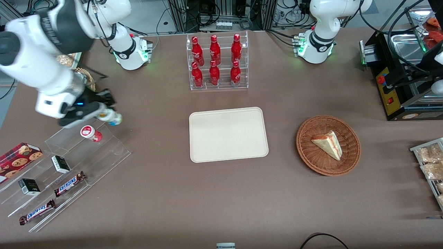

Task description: Place green gum on tray

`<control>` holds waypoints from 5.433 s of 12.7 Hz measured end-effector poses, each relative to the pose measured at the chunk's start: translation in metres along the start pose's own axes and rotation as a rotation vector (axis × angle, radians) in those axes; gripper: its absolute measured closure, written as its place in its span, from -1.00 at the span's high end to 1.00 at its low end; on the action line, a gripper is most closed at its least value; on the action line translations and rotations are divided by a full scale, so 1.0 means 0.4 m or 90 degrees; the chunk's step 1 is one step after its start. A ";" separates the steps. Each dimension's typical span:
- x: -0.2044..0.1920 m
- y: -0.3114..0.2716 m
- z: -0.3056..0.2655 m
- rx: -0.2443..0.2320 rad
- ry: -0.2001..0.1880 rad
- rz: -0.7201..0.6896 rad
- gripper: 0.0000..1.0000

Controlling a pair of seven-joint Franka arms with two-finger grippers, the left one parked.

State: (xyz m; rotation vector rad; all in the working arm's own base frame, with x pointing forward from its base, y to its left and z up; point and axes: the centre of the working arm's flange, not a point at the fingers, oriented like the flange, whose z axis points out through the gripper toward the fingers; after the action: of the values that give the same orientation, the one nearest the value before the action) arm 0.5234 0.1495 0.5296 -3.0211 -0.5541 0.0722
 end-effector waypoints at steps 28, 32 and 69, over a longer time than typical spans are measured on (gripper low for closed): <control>0.276 -0.824 0.790 0.005 0.091 0.308 0.18; 0.274 -0.826 0.792 0.019 0.081 0.322 0.30; -0.117 0.422 -0.125 -0.007 -0.049 0.274 1.00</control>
State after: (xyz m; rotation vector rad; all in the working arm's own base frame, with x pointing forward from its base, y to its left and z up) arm 0.5424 -0.0276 0.5681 -3.0998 0.1006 0.2074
